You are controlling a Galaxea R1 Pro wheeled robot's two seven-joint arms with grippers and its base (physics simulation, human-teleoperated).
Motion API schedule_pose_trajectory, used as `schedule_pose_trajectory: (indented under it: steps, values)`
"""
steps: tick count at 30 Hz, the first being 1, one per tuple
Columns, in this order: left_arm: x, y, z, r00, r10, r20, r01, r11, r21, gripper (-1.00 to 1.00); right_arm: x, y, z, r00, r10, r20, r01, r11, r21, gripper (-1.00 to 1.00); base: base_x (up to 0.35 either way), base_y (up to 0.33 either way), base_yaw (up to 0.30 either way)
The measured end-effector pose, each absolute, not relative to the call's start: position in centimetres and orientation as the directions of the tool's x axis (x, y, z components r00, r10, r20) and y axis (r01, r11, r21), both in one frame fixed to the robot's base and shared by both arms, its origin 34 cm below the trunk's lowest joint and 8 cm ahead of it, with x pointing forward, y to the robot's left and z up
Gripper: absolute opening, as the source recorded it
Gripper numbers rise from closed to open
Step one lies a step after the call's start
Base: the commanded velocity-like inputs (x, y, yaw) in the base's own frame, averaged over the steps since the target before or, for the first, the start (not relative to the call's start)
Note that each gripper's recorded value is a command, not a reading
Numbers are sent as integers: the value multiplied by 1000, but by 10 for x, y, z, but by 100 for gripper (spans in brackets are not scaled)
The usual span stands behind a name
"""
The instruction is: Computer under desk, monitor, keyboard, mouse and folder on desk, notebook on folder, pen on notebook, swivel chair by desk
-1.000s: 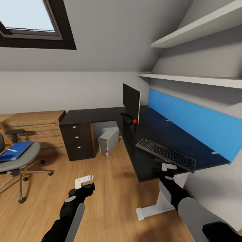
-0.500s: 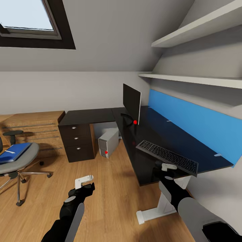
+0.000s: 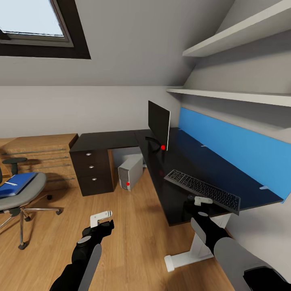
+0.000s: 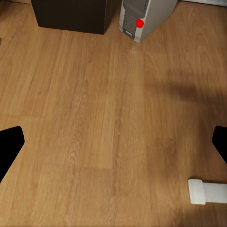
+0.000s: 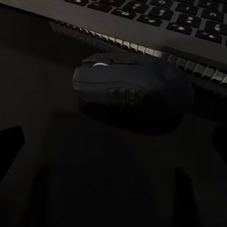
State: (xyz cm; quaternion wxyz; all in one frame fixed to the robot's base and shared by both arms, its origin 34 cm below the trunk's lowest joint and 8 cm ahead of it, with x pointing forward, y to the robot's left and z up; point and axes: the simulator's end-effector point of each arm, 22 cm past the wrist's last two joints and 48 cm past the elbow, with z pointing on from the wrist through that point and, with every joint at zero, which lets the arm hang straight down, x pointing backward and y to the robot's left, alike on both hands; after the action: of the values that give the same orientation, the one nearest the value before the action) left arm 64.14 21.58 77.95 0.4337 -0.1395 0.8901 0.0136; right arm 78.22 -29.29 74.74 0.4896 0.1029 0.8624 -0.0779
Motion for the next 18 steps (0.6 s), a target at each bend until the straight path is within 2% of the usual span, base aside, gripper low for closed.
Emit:
schedule_pose_trajectory:
  steps: [18]
  values:
    - [641, 216, 780, -585, -237, -776, -260, 961, -97, 100, 784, -300, 745, -518, 103, -849, 265, 963, -45, 100, 0, 0, 0]
